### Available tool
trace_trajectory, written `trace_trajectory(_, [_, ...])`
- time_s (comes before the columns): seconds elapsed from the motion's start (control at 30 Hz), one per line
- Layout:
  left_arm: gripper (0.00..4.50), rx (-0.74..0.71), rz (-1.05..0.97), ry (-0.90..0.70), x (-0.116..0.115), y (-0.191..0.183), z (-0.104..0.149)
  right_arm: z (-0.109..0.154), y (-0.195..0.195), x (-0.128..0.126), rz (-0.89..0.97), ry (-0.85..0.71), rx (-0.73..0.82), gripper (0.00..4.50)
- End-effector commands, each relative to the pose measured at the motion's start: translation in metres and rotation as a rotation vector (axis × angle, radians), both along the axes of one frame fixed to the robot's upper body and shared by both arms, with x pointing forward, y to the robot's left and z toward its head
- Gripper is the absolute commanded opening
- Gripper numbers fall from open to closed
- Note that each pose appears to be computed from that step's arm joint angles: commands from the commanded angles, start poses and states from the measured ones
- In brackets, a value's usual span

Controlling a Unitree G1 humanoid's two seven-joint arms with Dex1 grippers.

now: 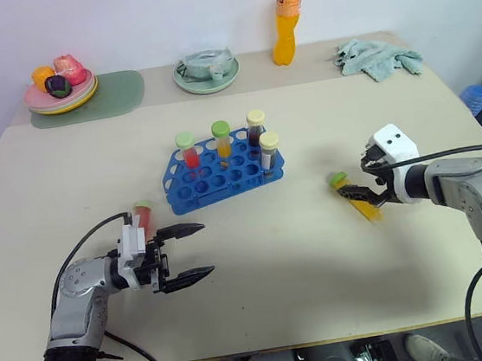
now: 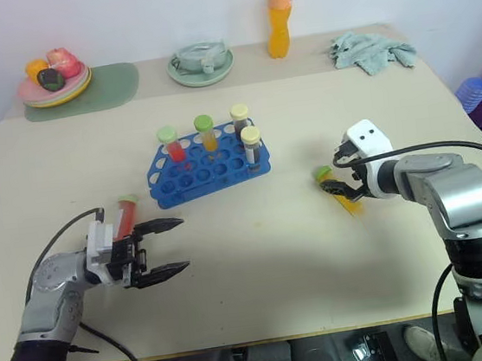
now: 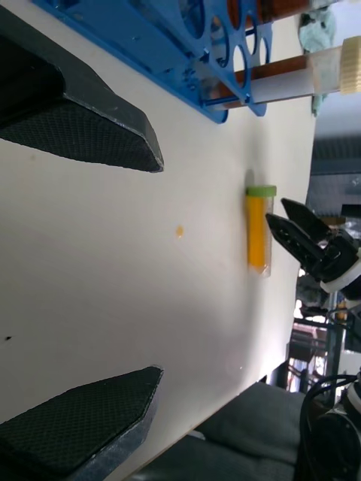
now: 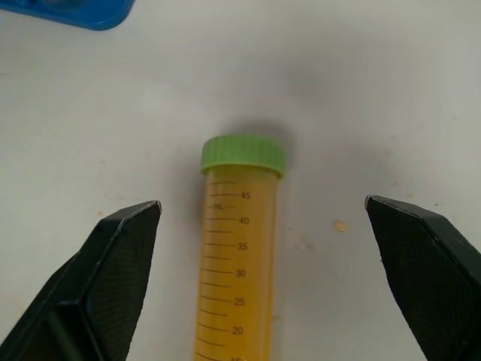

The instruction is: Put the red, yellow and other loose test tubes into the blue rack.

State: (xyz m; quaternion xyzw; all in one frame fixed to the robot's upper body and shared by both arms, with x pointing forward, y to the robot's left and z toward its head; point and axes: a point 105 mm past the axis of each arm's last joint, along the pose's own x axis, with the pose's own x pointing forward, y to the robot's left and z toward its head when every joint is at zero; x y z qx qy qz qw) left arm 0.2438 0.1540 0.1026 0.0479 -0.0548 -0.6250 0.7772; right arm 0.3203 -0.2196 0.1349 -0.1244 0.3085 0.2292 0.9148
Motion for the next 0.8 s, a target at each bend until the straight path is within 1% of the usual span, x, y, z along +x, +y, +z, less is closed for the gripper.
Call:
trace_trajectory(0.03, [4.21, -0.011, 0.0, -0.025, -0.002, -0.004, 0.008, 0.007, 0.009, 0.0, 0.028, -0.004, -0.003, 4.44])
trace_trajectory(0.23, [4.21, -0.015, 0.016, -0.025, -0.004, -0.007, 0.013, -0.003, 0.017, 0.0, 0.051, 0.066, -0.003, 4.44])
trace_trajectory(0.27, [4.21, -0.014, 0.019, -0.024, -0.005, -0.007, 0.014, -0.005, 0.016, 0.001, 0.048, 0.074, -0.013, 4.21])
trace_trajectory(0.33, [4.21, -0.013, 0.022, -0.023, -0.006, -0.007, 0.015, -0.008, 0.014, 0.003, 0.041, 0.084, -0.025, 3.58])
trace_trajectory(0.4, [4.21, -0.013, 0.024, -0.02, -0.007, -0.008, 0.016, -0.008, 0.014, 0.004, 0.041, 0.093, -0.028, 2.6])
trace_trajectory(0.5, [4.21, -0.01, 0.029, -0.015, -0.008, -0.008, 0.017, -0.01, 0.014, 0.004, 0.061, 0.097, -0.059, 1.02])
trace_trajectory(0.53, [4.21, -0.009, 0.031, -0.014, -0.008, -0.008, 0.018, -0.01, 0.015, 0.004, 0.071, 0.094, -0.068, 0.75])
trace_trajectory(0.63, [4.21, -0.008, 0.034, -0.011, -0.009, -0.008, 0.019, -0.007, 0.019, 0.003, 0.097, 0.065, -0.073, 0.75])
trace_trajectory(0.7, [4.21, -0.008, 0.037, -0.008, -0.009, -0.008, 0.019, 0.0, 0.027, 0.0, 0.142, 0.034, -0.057, 0.75])
trace_trajectory(0.8, [4.21, -0.009, 0.041, -0.005, -0.008, -0.007, 0.019, 0.021, 0.054, -0.011, 0.295, -0.065, 0.036, 0.75])
